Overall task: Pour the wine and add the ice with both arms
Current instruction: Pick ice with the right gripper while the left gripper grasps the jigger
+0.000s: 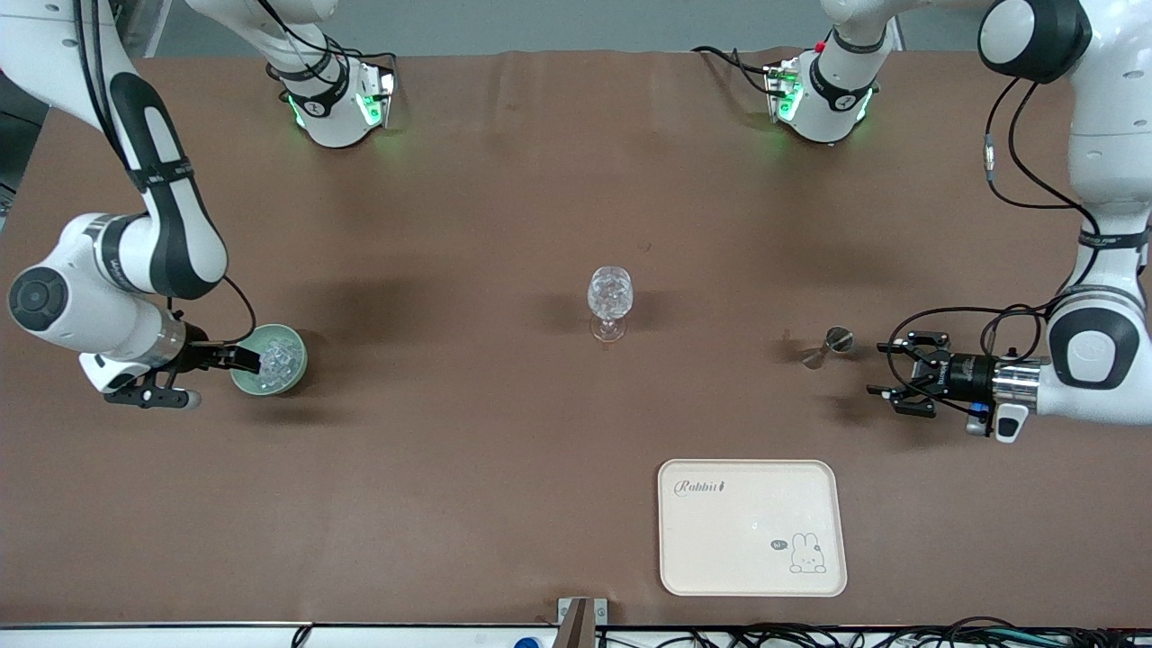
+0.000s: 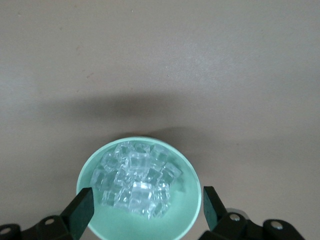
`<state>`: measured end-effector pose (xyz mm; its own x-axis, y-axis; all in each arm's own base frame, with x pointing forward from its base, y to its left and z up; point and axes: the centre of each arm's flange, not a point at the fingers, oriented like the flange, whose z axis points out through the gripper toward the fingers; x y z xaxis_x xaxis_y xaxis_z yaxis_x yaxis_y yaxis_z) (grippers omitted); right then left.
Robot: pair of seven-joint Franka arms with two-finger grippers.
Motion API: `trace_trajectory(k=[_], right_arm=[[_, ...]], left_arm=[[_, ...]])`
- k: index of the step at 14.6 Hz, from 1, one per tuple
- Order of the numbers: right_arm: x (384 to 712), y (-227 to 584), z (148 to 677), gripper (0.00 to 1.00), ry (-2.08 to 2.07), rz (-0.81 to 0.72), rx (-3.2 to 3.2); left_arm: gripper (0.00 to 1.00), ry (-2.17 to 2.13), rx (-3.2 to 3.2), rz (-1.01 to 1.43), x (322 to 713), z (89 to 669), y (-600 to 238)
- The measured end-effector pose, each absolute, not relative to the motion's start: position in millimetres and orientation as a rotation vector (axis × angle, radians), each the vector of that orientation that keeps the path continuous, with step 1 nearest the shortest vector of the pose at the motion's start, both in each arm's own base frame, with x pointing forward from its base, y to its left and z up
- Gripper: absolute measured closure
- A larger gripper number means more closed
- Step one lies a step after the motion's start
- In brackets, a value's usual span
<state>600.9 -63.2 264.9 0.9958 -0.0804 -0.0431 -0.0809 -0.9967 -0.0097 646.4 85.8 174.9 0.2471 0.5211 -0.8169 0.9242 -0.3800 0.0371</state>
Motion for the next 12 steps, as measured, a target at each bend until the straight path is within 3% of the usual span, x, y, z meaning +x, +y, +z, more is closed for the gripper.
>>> trace_trajectory(k=[1, 3, 6, 8, 12], right_arm=[[598.2, -62.6, 255.6, 0.05, 0.126, 0.061, -3.128], [591.8, -61.0, 240.1, 0.18, 0.125, 0.071, -3.127], [585.4, -56.9, 231.2, 0.24, 0.116, 0.096, -3.125], [583.6, -55.7, 229.0, 0.34, 0.114, 0.105, -3.124], [577.4, -54.8, 220.7, 0.44, 0.114, 0.136, -3.122]], left_arm=[[0.17, 1.316, 1.971, -1.025, 644.3, 166.0, 83.7], [0.19, 1.323, 1.920, -1.056, 639.2, 153.7, 78.8], [0.22, 1.329, 1.885, -1.092, 631.0, 143.4, 73.7], [0.26, 1.332, 1.868, -1.111, 626.5, 138.6, 70.7], [0.31, 1.325, 1.827, -1.141, 617.1, 128.1, 64.2]])
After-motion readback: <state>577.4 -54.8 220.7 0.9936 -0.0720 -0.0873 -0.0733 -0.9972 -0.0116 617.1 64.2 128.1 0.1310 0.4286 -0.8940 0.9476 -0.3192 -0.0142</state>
